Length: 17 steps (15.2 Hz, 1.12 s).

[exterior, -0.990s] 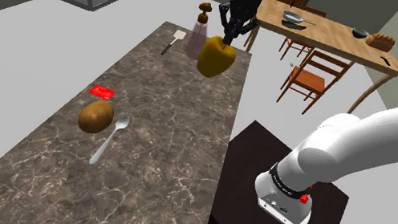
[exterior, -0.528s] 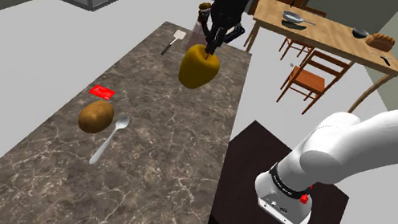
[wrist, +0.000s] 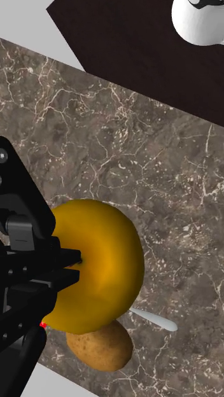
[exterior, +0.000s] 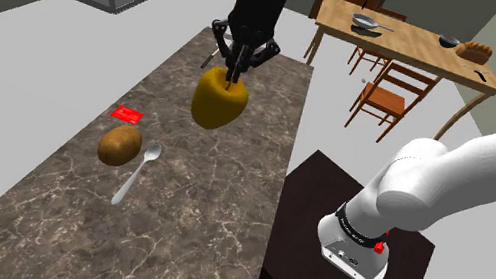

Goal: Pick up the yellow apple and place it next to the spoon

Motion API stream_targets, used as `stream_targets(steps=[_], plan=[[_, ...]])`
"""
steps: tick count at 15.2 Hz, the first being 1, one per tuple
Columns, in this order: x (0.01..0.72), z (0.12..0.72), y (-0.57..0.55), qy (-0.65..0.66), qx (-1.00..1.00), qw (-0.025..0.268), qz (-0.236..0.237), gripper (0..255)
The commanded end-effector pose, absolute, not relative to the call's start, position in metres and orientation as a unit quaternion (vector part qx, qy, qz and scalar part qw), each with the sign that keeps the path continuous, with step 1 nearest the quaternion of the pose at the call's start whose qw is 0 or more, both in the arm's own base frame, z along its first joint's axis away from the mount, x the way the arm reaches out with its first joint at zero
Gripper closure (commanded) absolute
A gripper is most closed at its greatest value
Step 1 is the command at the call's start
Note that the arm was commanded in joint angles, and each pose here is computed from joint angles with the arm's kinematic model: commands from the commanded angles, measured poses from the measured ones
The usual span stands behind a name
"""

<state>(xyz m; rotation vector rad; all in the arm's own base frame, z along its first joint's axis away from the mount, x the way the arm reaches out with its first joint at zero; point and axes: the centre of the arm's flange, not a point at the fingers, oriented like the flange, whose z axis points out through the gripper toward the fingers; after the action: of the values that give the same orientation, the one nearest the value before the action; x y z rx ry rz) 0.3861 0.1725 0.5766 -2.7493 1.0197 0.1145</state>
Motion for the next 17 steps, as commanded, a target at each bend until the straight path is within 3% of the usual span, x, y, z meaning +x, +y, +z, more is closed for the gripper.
stream_targets(steps=[1, 17], plan=[[0.384, 0.575, 0.201, 0.346, -0.932, 0.104, 0.039, 255], [0.382, 0.496, 0.214, 0.346, -0.932, 0.104, 0.039, 255]])
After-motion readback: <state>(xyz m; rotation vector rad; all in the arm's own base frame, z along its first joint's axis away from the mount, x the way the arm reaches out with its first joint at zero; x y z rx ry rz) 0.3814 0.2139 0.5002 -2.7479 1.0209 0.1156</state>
